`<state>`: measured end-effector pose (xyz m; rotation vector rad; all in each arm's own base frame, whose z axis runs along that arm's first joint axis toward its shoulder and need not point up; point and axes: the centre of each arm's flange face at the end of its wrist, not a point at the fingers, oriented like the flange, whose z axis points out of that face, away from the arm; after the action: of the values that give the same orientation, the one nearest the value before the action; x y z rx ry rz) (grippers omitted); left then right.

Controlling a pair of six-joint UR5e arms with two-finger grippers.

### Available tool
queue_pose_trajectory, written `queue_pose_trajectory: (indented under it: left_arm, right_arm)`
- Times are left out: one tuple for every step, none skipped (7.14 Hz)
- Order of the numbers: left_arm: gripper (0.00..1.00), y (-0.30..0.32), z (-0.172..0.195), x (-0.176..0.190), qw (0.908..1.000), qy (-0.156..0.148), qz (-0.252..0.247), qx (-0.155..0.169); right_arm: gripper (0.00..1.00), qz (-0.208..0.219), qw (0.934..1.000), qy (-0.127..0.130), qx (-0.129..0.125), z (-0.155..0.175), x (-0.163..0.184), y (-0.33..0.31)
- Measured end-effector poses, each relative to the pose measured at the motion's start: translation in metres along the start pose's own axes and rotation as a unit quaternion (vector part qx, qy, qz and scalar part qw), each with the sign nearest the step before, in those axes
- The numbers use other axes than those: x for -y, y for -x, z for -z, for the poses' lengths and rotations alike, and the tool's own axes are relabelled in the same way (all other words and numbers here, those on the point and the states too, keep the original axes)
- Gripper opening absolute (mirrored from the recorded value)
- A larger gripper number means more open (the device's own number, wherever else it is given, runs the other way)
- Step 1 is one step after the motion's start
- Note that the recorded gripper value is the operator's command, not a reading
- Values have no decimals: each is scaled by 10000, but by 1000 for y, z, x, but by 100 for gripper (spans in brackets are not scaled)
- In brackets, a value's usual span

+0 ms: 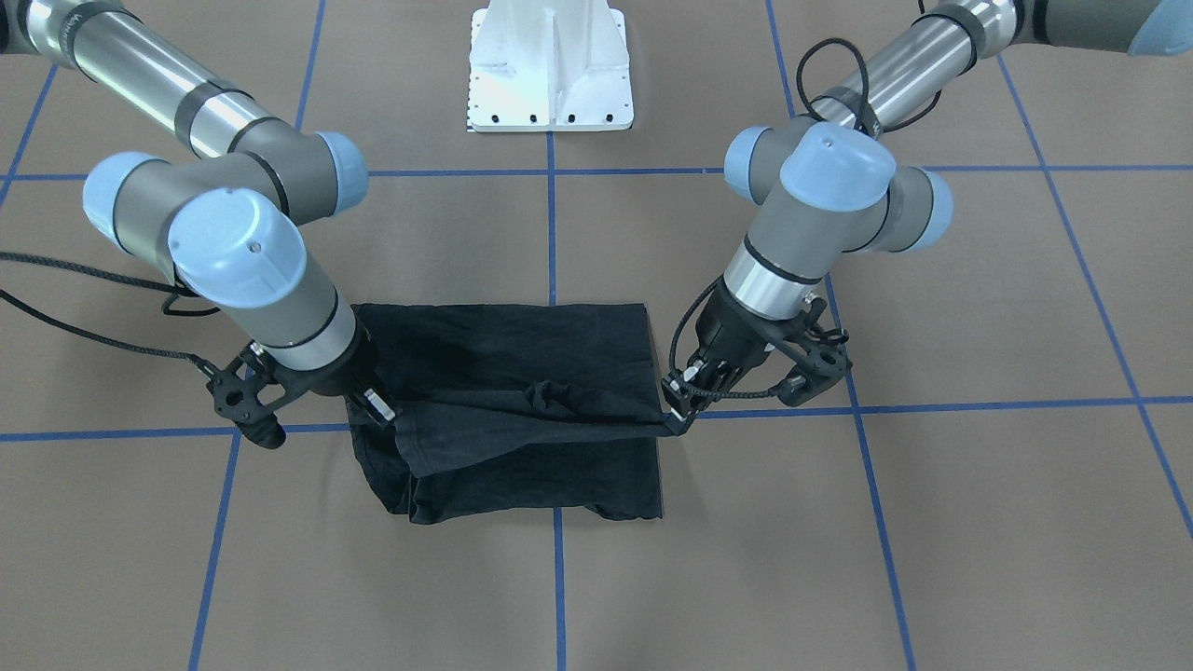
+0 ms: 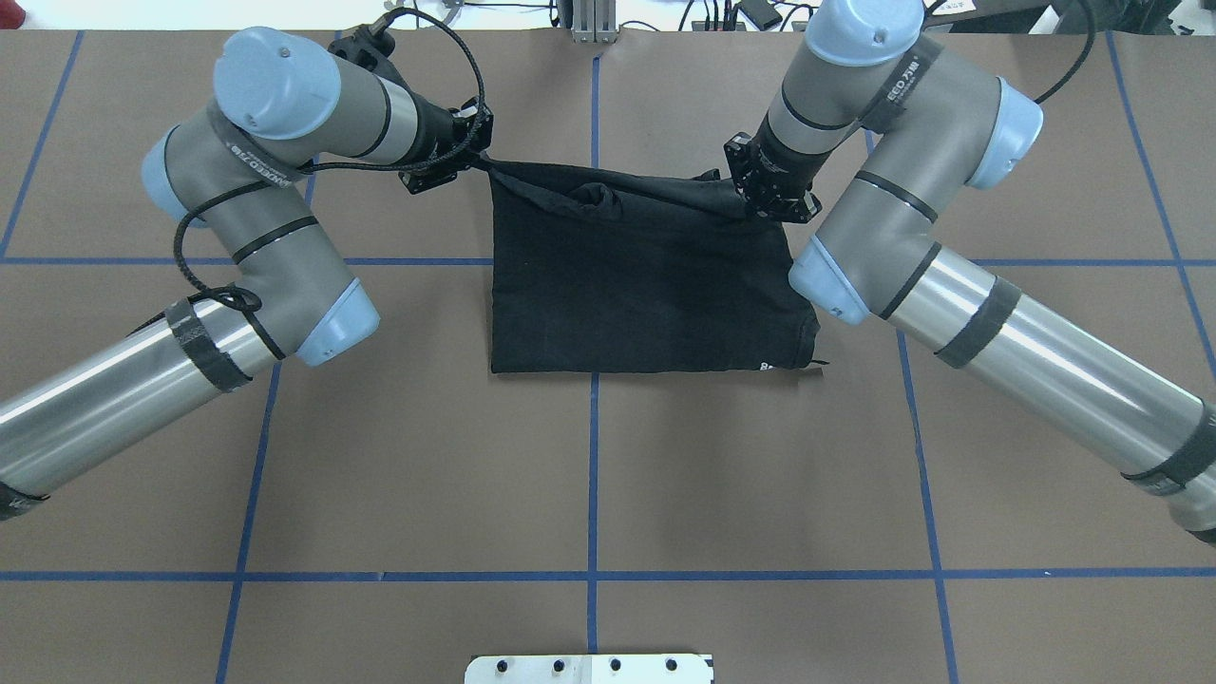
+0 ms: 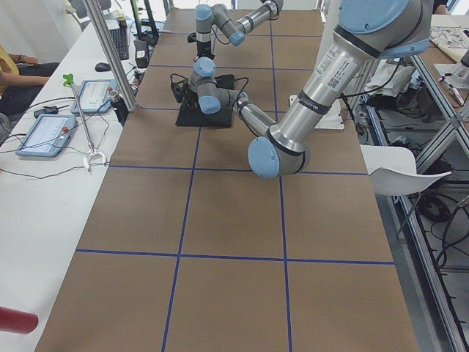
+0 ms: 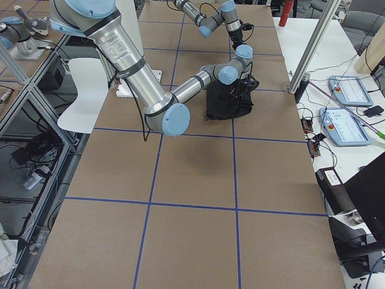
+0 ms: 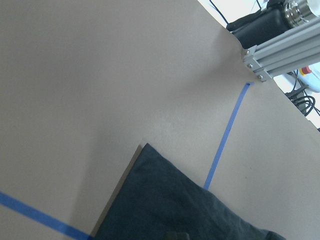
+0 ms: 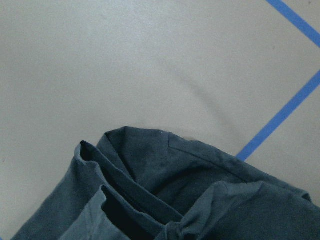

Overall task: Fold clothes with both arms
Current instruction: 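Release the folded edge by opening both grippers over the shirt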

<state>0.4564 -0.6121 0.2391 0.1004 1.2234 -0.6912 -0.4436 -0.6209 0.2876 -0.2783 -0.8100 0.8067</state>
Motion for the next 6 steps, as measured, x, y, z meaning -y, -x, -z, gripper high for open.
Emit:
queue_pose_trajectory:
  left_arm:
    - [100,-3,-17,16,10000,-97,-5,7]
    - [100,-2,-29,34,9998,-196,-88,-8]
    - [100,-2,-31,47,9995,-272,-183,-26]
    - [100,-4,-29,57,9992,-325,-225,-43]
    - [100,-7,-25,62,9991,-341,-245,-72]
    - [100,-12,-17,62,9988,-335,-344,-129]
  right_arm:
    - [100,21,9999,-100,-36,-12,10,14]
    - [100,70,9998,-189,48,-15,15,30]
    - [100,86,9996,-210,139,-8,17,43]
    - [100,84,9996,-192,196,-1,19,49]
    - [100,93,9995,-173,243,5,20,51]
    - [100,155,9993,-159,299,10,19,49]
